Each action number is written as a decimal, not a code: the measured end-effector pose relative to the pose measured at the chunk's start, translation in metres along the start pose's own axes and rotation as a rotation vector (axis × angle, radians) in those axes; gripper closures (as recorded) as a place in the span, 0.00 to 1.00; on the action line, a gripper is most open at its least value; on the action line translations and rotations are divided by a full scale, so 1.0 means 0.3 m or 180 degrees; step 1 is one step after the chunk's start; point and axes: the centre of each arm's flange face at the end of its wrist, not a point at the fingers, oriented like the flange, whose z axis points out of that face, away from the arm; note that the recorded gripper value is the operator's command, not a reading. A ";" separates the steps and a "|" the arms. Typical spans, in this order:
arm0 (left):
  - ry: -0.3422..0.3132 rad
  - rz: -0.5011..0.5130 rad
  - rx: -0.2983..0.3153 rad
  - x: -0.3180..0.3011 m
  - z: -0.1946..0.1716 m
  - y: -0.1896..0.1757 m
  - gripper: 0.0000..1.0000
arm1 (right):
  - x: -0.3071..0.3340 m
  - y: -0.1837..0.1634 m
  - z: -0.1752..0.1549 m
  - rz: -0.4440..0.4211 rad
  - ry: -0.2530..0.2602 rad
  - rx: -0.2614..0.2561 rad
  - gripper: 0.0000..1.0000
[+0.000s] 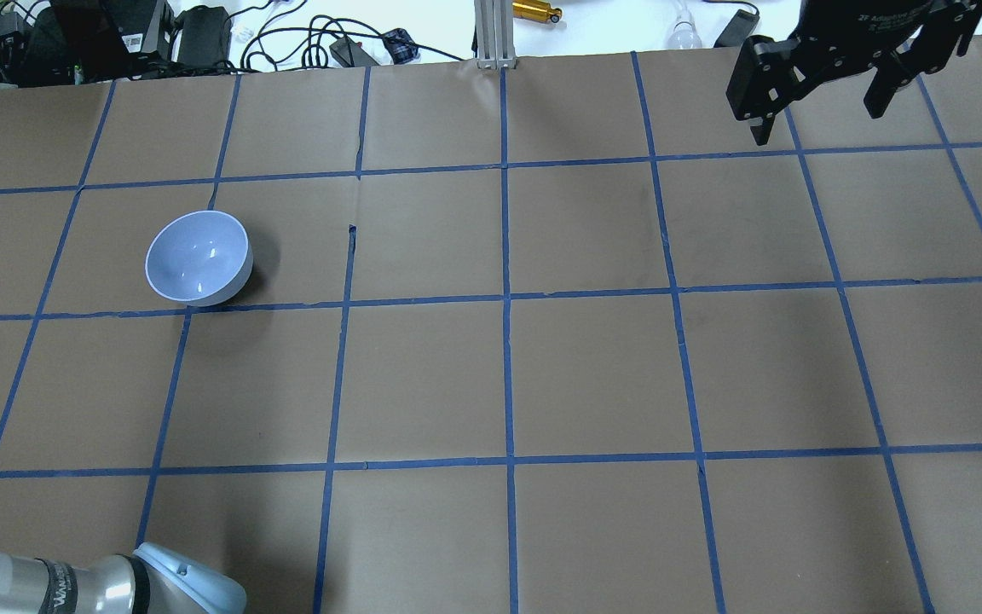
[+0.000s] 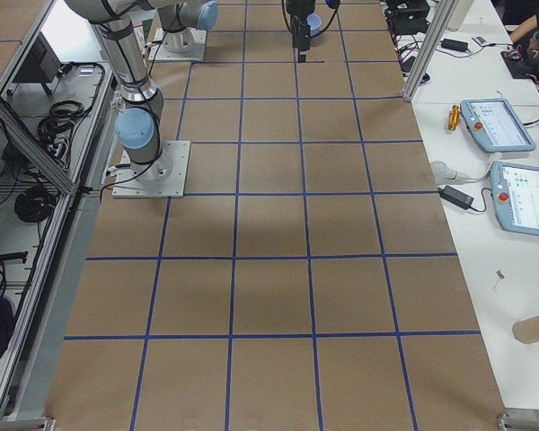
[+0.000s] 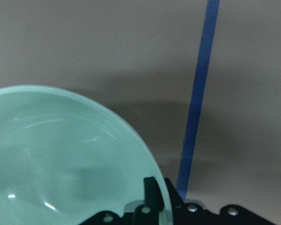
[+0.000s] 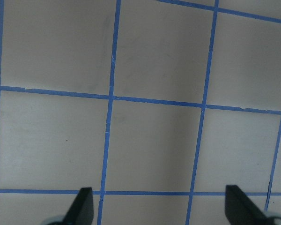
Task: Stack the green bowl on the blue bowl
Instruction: 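Lift the pale green bowl with the left gripper, then carry the green bowl over the light blue bowl with the left gripper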
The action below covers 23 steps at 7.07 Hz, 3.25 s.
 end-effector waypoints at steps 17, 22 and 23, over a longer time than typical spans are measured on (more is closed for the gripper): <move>-0.0099 0.0632 0.0000 -0.428 -0.525 -1.362 1.00 | 0.001 0.000 0.000 0.0002 0.0000 0.0000 0.00; -0.0052 0.0609 0.0044 -0.391 -0.326 -1.606 1.00 | 0.001 0.000 0.000 0.0002 0.0000 0.0000 0.00; -0.0106 0.0648 0.0026 -0.394 -0.292 -1.609 1.00 | 0.001 0.000 0.000 0.0002 0.0000 0.0000 0.00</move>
